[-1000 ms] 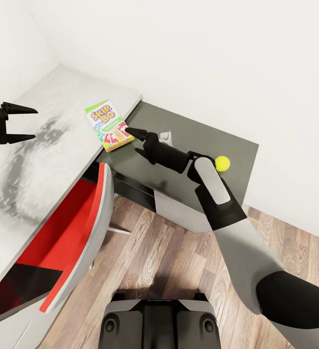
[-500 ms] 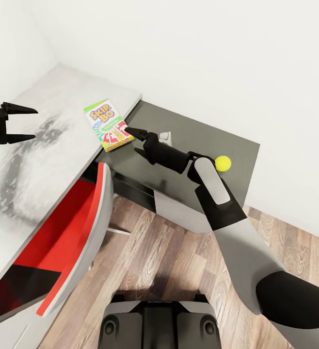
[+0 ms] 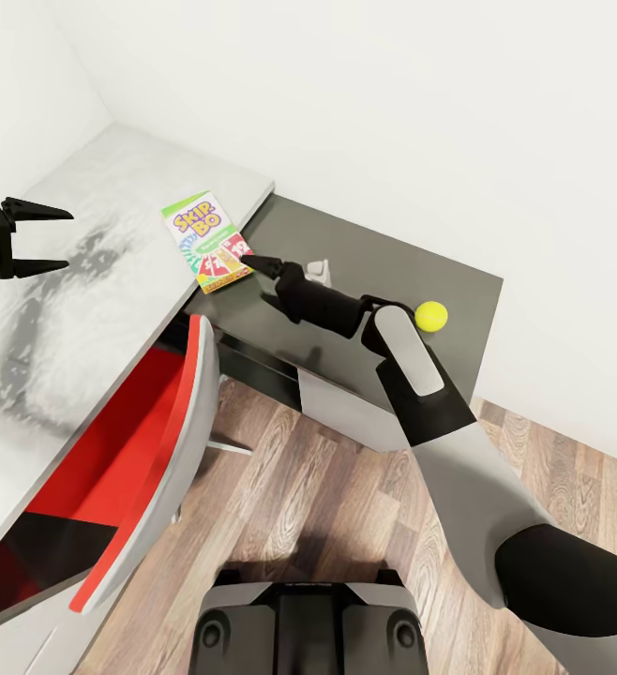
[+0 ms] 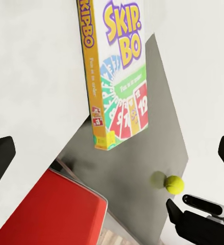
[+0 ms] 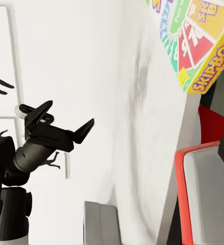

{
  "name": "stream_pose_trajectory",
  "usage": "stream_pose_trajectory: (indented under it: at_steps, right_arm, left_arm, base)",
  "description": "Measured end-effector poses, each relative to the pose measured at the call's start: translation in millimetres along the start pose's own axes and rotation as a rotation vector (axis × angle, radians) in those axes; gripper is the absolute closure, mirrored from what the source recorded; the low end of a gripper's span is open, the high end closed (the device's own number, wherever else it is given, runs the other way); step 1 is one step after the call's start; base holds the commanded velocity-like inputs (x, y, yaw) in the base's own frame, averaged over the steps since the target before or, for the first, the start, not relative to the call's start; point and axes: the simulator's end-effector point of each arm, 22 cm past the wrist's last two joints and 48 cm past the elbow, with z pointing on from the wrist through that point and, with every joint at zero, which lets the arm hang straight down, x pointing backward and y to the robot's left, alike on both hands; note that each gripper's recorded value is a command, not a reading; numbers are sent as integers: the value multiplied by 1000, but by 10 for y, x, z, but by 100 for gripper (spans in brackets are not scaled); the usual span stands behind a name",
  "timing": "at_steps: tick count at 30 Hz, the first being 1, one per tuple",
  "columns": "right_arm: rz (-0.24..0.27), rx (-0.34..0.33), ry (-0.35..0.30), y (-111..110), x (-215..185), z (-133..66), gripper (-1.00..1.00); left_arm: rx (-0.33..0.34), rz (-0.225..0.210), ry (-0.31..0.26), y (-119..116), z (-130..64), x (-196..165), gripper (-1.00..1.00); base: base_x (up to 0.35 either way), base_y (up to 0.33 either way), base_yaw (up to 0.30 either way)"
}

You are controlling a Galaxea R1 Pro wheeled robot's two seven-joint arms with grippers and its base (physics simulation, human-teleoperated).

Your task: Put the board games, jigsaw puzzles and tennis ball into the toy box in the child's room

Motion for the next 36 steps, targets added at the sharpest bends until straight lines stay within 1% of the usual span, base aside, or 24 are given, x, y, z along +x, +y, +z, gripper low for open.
stream_pose_trajectory:
  at_steps: [6,13,19,24,30,36]
  right_arm:
    - [1,8,9,-77,7,18,-100]
    - [-2,14,13,-87,18,20,-100]
    - [-2,12,8,-139,-2,35,-100]
    - [-4,10,4,-123,-9,32,-100]
    - [-6,8,3,-111,-13,31,-100]
    - [-6,9,2,-113,-13,30,-100]
  left_arm:
    - [1,0,0,30,41,-9,-100]
    - [2,0,-1,29,38,-10,-100]
    - [2,0,0,66,84,-15,-100]
    - [3,-1,0,63,84,-14,-100]
    - [2,-1,-2,66,75,-20,-100]
    - [-12,0,-14,114,-6,-67,-100]
  base:
    - [0,0,0]
    - [0,0,0]
    - [0,0,0]
    - [0,0,0]
    - [0,0,0]
    - [0,78,0]
